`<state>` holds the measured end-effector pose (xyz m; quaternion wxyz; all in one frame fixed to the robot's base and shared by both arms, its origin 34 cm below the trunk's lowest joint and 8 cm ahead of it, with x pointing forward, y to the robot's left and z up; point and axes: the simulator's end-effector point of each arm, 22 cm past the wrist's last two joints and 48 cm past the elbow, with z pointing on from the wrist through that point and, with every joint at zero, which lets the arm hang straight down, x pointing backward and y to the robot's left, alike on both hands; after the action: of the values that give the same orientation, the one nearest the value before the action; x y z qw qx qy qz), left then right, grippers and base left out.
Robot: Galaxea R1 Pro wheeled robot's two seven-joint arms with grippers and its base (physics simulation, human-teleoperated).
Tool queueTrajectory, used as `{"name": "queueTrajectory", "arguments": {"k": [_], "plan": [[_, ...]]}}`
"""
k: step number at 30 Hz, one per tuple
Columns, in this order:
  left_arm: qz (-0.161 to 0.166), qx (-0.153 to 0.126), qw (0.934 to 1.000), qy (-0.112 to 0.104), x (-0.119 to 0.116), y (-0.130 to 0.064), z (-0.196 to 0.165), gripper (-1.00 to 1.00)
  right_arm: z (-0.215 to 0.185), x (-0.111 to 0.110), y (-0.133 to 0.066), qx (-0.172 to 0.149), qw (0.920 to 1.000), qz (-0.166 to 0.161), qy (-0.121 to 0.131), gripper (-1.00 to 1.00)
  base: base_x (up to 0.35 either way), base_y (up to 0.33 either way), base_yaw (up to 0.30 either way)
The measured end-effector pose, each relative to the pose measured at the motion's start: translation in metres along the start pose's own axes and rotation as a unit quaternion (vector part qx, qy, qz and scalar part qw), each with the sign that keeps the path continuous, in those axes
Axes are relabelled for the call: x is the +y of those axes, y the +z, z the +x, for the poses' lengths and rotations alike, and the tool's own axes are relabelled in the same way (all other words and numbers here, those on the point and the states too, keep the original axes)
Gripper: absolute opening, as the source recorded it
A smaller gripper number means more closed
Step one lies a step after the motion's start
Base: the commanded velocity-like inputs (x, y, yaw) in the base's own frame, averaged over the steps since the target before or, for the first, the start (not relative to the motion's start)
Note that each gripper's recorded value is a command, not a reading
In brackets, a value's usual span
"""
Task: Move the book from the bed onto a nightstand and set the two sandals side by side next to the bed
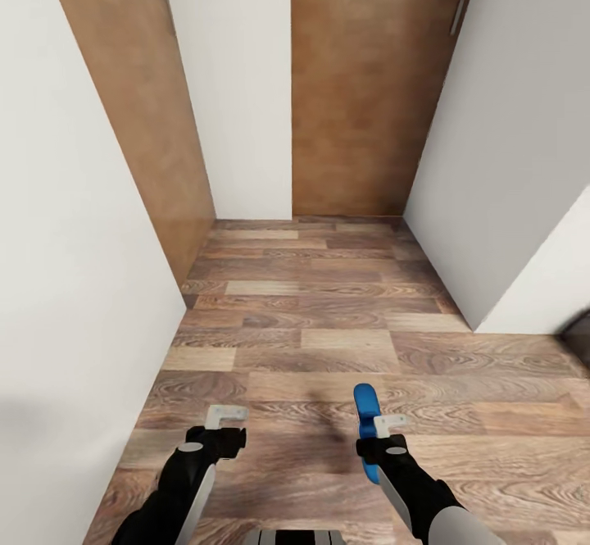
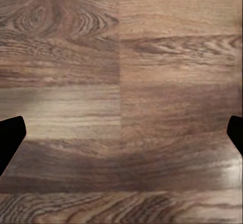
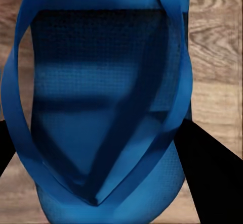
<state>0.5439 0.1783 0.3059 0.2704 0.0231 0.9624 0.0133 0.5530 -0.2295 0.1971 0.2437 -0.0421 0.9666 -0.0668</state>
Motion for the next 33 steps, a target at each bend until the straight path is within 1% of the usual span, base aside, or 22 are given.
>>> {"name": "queueTrajectory", "arguments": {"k": [13, 15, 16, 18, 22, 26, 31, 33], "plan": [[0.000, -0.024, 0.9997, 0.005, -0.002, -0.016, -0.019, 1.00, -0.025, -0.006, -0.016, -0.025, 0.9997, 0.004, 0.002, -1.00, 0.000, 0.000, -0.295], [0.000, -0.012, 0.9999, 0.007, -0.003, -0.013, -0.009, 1.00, -0.029, -0.010, -0.018, -0.029, 0.9995, 0.006, 0.002, -1.00, 0.000, 0.000, -0.295], [0.001, 0.000, 1.0000, 0.008, -0.003, -0.010, 0.002, 1.00, -0.030, -0.015, -0.018, -0.031, 0.9995, 0.010, 0.002, -1.00, 0.000, 0.000, -0.295], [0.000, 0.015, 0.9998, 0.009, -0.004, -0.005, 0.017, 1.00, -0.033, -0.023, -0.020, -0.035, 0.9993, 0.015, 0.002, -1.00, 0.000, 0.000, -0.295], [0.001, 0.028, 0.9995, 0.011, -0.005, 0.001, 0.035, 1.00, -0.040, -0.031, -0.025, -0.043, 0.9989, 0.020, 0.004, -1.00, 0.000, 0.000, -0.295], [0.002, 0.028, 0.9996, 0.011, -0.006, 0.000, 0.037, 1.00, -0.044, -0.037, -0.030, -0.049, 0.9985, 0.025, 0.005, -1.00, 0.000, 0.000, -0.295], [0.001, 0.021, 0.9997, 0.010, -0.004, -0.004, 0.032, 1.00, -0.022, -0.046, -0.034, -0.039, 0.9988, 0.031, 0.004, -1.00, 0.000, 0.000, -0.287], [0.001, 0.019, 0.9998, 0.010, -0.004, -0.002, 0.034, 1.00, -0.011, -0.051, -0.035, -0.034, 0.9988, 0.034, 0.003, -1.00, 0.000, 0.000, -0.267]]}}
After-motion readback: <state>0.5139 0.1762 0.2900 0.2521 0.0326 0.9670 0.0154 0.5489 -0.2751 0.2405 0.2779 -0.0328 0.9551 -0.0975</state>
